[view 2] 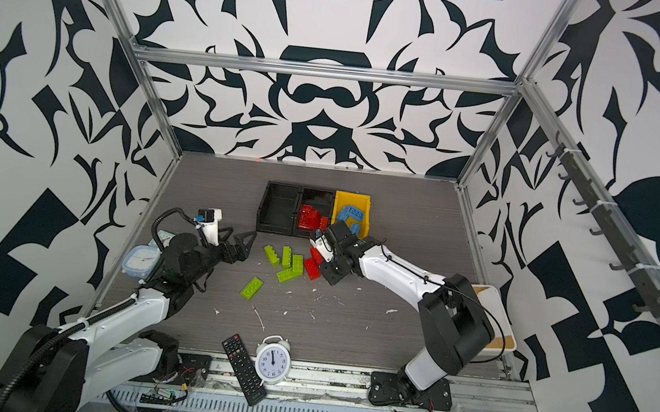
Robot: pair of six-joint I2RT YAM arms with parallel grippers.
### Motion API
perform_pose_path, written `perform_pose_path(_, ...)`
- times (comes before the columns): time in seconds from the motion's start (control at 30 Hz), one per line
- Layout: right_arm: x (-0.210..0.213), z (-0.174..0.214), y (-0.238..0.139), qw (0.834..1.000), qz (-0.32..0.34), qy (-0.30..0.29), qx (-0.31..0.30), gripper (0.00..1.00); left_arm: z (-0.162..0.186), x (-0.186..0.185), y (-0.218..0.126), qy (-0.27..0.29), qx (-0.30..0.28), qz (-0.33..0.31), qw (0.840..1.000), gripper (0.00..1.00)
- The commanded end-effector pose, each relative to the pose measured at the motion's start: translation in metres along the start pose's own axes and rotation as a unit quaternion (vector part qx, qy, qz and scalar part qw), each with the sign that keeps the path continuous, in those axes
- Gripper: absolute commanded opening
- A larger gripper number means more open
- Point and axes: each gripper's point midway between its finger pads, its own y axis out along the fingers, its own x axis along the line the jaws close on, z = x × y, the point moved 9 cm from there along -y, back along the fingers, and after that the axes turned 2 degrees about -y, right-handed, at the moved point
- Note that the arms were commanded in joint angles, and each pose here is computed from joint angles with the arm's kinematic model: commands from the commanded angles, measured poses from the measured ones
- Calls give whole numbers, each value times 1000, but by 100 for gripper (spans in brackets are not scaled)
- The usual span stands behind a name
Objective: Sort the legos into containers by color
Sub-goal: 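Carry the blue brick with the right gripper into the yellow bin and release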
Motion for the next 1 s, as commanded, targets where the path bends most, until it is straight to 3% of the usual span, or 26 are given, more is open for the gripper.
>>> perform_pose_path(0.0, -1, -18, -39, 996, -10, 53, -67, 21, -3, -2, 1, 3, -6, 8, 1000, 99)
perform_pose_path(0.43, -81, -62, -92, 970, 39, 189, -146, 22, -3, -3, 2, 3, -4, 10, 1000, 99)
perform_pose_path(0.6, -108, -73, -86, 959, 69, 221, -165, 24, -3, -3, 2, 1, -4, 11, 1000, 99)
perform_pose_path(0.97, -141, -107, -43, 957, 81, 228, -160, 23, -4, -3, 1, 2, -6, 10, 1000, 99)
